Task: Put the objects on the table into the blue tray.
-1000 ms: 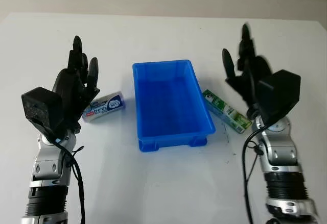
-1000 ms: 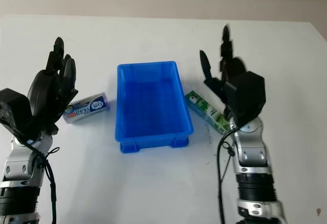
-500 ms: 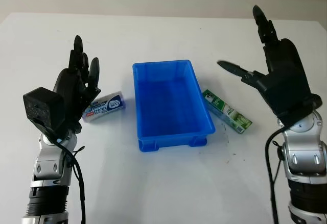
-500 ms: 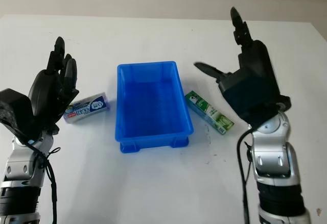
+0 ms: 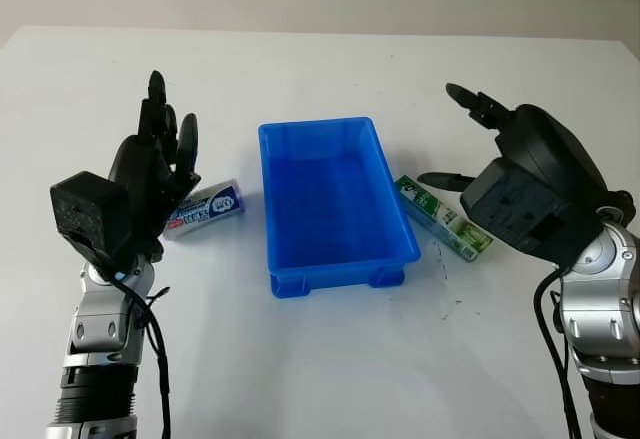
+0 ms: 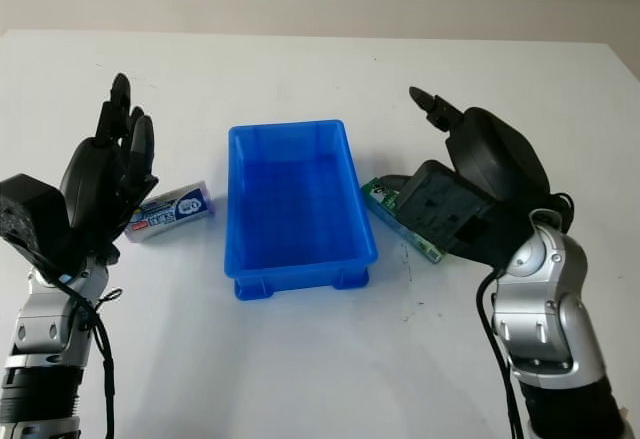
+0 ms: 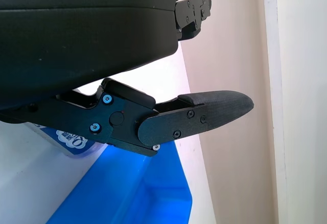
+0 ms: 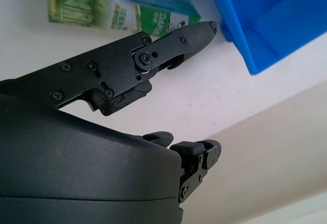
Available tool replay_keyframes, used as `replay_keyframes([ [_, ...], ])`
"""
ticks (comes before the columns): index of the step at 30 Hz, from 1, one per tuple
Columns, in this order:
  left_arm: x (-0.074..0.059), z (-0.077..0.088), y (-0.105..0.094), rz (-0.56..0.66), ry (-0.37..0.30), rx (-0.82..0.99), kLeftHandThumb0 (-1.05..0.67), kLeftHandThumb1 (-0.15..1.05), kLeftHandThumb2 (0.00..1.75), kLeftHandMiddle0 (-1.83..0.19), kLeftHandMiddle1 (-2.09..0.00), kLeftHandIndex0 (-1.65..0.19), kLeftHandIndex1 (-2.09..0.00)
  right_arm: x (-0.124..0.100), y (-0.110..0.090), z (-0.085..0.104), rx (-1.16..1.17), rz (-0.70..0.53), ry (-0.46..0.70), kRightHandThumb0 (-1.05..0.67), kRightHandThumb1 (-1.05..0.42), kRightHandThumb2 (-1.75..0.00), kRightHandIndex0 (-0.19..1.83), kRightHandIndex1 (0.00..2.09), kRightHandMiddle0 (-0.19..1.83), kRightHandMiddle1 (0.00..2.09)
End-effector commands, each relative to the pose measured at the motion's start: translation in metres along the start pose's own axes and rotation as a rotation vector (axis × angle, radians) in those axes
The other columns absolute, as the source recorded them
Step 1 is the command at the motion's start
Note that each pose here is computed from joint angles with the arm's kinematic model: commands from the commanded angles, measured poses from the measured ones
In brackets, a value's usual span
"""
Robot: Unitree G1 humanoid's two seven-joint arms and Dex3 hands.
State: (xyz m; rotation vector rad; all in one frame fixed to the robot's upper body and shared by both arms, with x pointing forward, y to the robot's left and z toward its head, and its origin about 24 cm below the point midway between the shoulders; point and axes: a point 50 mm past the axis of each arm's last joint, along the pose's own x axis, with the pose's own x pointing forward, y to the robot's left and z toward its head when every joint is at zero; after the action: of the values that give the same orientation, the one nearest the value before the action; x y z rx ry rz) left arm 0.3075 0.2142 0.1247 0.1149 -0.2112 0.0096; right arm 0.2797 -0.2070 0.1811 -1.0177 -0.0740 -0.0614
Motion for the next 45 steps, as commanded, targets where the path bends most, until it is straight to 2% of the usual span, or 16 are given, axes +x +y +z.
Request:
replay_keyframes([
  [1,0.003,0.004,0.001,0.001,-0.013,0.006,-0.81,1.05,0.62,0.19,0.0,0.19,0.0,-0.003,0.0,0.002,-0.035,0.009,-0.012,-0.56,-0.87,-0.05,0.34,0.1,0.28,0.05],
  [10,0.004,0.006,0.002,0.0,-0.019,0.012,-0.82,1.05,0.62,0.19,0.0,0.19,0.0,0.001,0.02,-0.005,-0.113,0.086,0.027,-0.59,-0.89,-0.06,0.33,0.08,0.25,0.04],
  [18,0.004,0.005,0.002,0.001,-0.015,0.007,-0.83,1.05,0.59,0.19,0.0,0.19,0.0,0.01,0.042,-0.021,-0.165,0.118,0.079,-0.59,-0.88,-0.05,0.39,0.11,0.24,0.05],
  [25,0.003,0.005,0.001,-0.006,-0.015,0.012,-0.81,1.05,0.61,0.19,0.0,0.19,0.0,0.014,0.053,-0.03,-0.218,0.165,0.124,-0.58,-0.9,-0.06,0.31,0.06,0.21,0.05],
  [29,0.003,0.005,0.002,-0.008,-0.014,0.017,-0.81,1.05,0.61,0.19,0.0,0.19,0.0,0.014,0.054,-0.031,-0.223,0.167,0.117,-0.55,-0.89,-0.06,0.35,0.08,0.26,0.07],
  [30,0.003,0.005,0.002,-0.007,-0.014,0.017,-0.81,1.05,0.61,0.19,0.0,0.19,0.0,0.014,0.054,-0.03,-0.225,0.161,0.102,-0.52,-0.9,-0.06,0.41,0.12,0.33,0.1],
  [31,0.003,0.005,0.002,-0.006,-0.015,0.016,-0.81,1.05,0.6,0.19,0.0,0.19,0.0,0.013,0.054,-0.03,-0.228,0.151,0.082,-0.49,-0.91,-0.06,0.42,0.25,0.36,0.22],
  [33,0.003,0.005,0.002,-0.004,-0.016,0.014,-0.82,1.05,0.59,0.19,0.0,0.19,0.0,0.013,0.054,-0.03,-0.236,0.129,0.053,-0.44,-0.93,-0.06,0.04,1.34,0.13,1.07],
  [35,0.003,0.006,0.002,-0.005,-0.017,0.016,-0.82,1.05,0.59,0.19,0.0,0.19,0.0,0.013,0.054,-0.029,-0.255,0.103,0.028,-0.43,-0.94,-0.05,-0.05,1.69,0.07,1.37],
  [38,0.004,0.006,0.002,-0.003,-0.018,0.016,-0.81,1.05,0.59,0.19,0.0,0.19,0.0,0.012,0.054,-0.029,-0.262,0.071,0.0,-0.39,-0.95,-0.06,0.02,1.99,0.08,1.66],
  [39,0.004,0.006,0.002,-0.003,-0.019,0.016,-0.81,1.05,0.59,0.19,0.0,0.19,0.0,0.012,0.054,-0.029,-0.262,0.064,-0.005,-0.38,-0.95,-0.05,0.19,2.05,0.1,1.77],
  [42,0.004,0.007,0.002,-0.001,-0.021,0.02,-0.82,1.05,0.59,0.19,0.0,0.19,0.0,0.013,0.053,-0.029,-0.258,0.055,-0.017,-0.37,-0.95,-0.05,0.52,2.09,0.15,2.01],
  [45,0.004,0.007,0.002,0.0,-0.022,0.019,-0.81,1.05,0.59,0.19,0.0,0.19,0.0,0.013,0.053,-0.029,-0.256,0.046,-0.03,-0.39,-0.96,-0.06,0.56,2.09,0.28,2.09],
])
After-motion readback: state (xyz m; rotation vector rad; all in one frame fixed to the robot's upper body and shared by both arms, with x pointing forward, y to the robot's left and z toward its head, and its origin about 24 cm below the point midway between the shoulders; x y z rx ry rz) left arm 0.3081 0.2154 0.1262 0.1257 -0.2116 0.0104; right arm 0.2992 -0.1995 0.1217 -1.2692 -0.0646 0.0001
